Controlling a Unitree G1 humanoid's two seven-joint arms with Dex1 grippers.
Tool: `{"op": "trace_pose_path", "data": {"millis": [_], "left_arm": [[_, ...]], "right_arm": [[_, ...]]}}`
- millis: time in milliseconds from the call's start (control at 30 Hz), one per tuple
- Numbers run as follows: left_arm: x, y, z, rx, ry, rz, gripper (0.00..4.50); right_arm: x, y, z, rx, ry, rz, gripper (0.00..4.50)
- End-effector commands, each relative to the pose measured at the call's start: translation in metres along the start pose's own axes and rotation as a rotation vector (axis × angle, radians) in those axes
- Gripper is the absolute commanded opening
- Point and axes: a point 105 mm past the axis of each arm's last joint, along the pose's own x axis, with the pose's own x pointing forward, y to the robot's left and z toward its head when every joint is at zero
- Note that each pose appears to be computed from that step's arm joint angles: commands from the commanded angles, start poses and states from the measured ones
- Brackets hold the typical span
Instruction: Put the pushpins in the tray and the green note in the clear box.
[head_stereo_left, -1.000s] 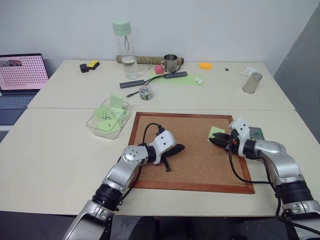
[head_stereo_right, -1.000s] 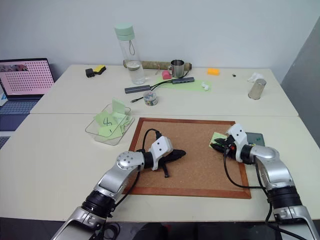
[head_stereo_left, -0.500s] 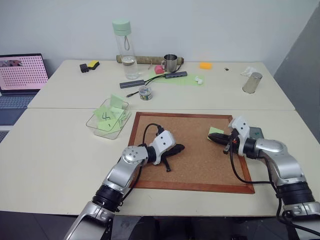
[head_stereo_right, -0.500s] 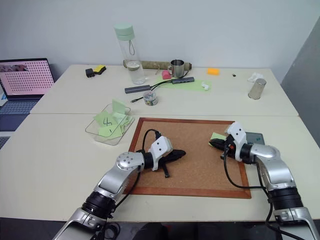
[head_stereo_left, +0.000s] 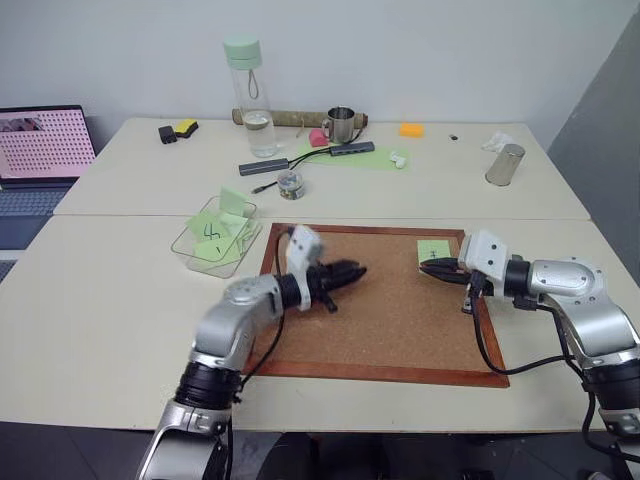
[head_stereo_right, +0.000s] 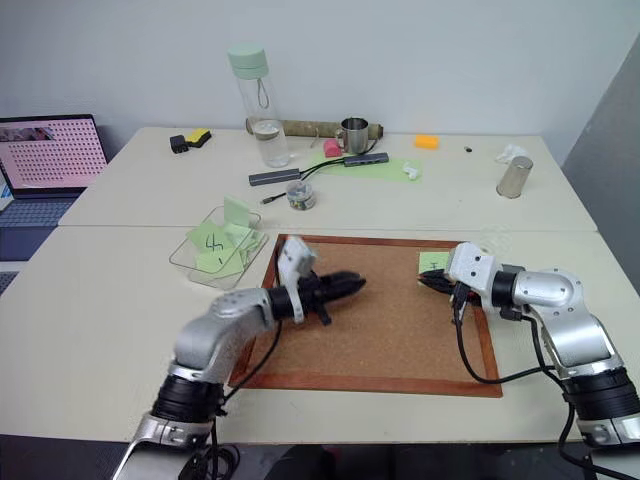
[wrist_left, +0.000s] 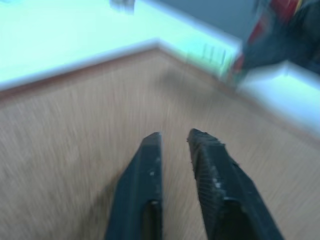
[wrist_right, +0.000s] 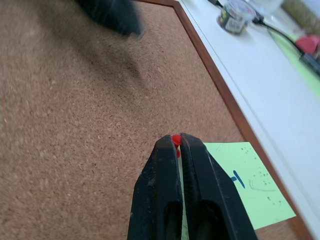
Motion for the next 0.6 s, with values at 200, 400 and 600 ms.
{"op": "trace_pose_path", "data": {"millis": [200, 400, 600], "left_arm": [[0.013, -0.018, 0.017, -0.306, -0.108, -0.095, 2.80], [0.031, -0.018, 0.008, -0.393, -0.100, -0.097, 3.85], [0.048, -0.023, 0.013, -0.421, -0.127, -0.130, 4.24]], "right_arm": [[0.003, 0.001, 0.034, -0.395, -0.088, 0.008, 0.00], [0.006, 0.009, 0.044, -0.470, -0.120, 0.049, 0.00], [0.006, 0.013, 0.048, -0.495, -0.135, 0.071, 0.00]]}}
